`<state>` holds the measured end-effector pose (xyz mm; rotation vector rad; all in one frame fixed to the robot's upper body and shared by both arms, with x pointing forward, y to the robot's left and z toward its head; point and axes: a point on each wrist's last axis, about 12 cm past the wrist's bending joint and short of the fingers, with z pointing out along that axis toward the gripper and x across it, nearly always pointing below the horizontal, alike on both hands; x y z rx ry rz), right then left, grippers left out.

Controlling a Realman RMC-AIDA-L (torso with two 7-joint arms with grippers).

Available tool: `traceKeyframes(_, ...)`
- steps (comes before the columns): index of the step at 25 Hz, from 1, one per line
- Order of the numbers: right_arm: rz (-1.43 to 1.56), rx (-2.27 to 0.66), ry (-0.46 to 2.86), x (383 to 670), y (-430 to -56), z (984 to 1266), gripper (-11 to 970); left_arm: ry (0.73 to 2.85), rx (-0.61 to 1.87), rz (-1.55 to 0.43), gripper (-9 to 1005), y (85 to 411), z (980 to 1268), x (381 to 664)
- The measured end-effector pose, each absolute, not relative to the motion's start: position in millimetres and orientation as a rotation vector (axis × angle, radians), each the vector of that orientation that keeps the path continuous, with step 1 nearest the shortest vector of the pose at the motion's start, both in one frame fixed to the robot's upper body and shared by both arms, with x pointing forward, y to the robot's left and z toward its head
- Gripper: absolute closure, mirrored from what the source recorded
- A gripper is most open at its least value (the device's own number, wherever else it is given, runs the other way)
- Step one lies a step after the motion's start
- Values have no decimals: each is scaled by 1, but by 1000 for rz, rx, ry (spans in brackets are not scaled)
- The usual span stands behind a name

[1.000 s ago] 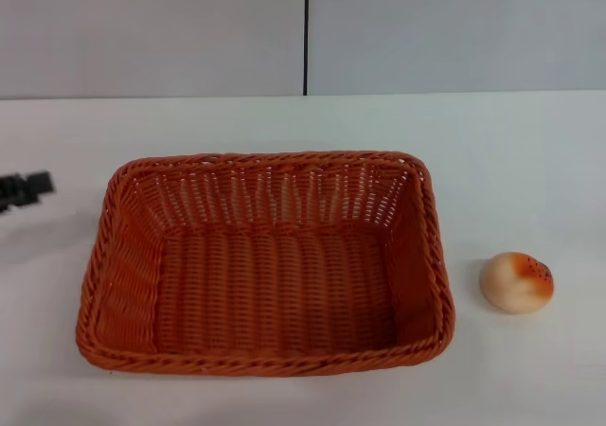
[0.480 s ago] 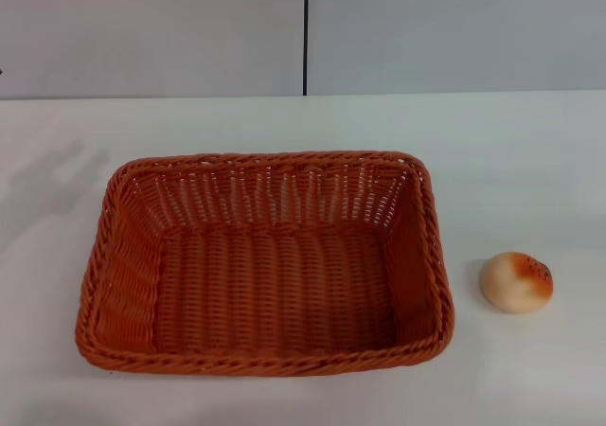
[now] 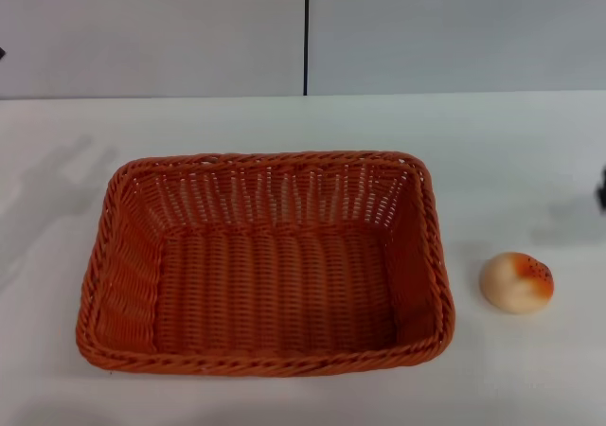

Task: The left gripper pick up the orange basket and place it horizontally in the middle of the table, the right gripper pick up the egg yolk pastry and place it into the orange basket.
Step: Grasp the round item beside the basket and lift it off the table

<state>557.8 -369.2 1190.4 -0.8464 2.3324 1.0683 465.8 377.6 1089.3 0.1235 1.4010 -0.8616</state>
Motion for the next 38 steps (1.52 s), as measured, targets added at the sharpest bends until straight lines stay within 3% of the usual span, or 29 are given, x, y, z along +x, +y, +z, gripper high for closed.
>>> traceKeyframes(6,772,-1079,2637,577,-321,1164,296,1392,131,-876,500,373,1085,464)
traceKeyframes(16,624,-1233,2662,588,-272,1145,317,1390,155,-908,504,365,1084,466)
traceKeyframes(33,617,-1298,2664,587,-258,1138,353,1388,151,-925,511,362,1083,468)
traceKeyframes(35,618,-1299,2668,587,-259,1137,534,1387,153,-927,512,361,1083,469)
traceKeyframes(38,616,-1301,2668,586,-259,1137,629,1385,154,-928,513,361,1084,469)
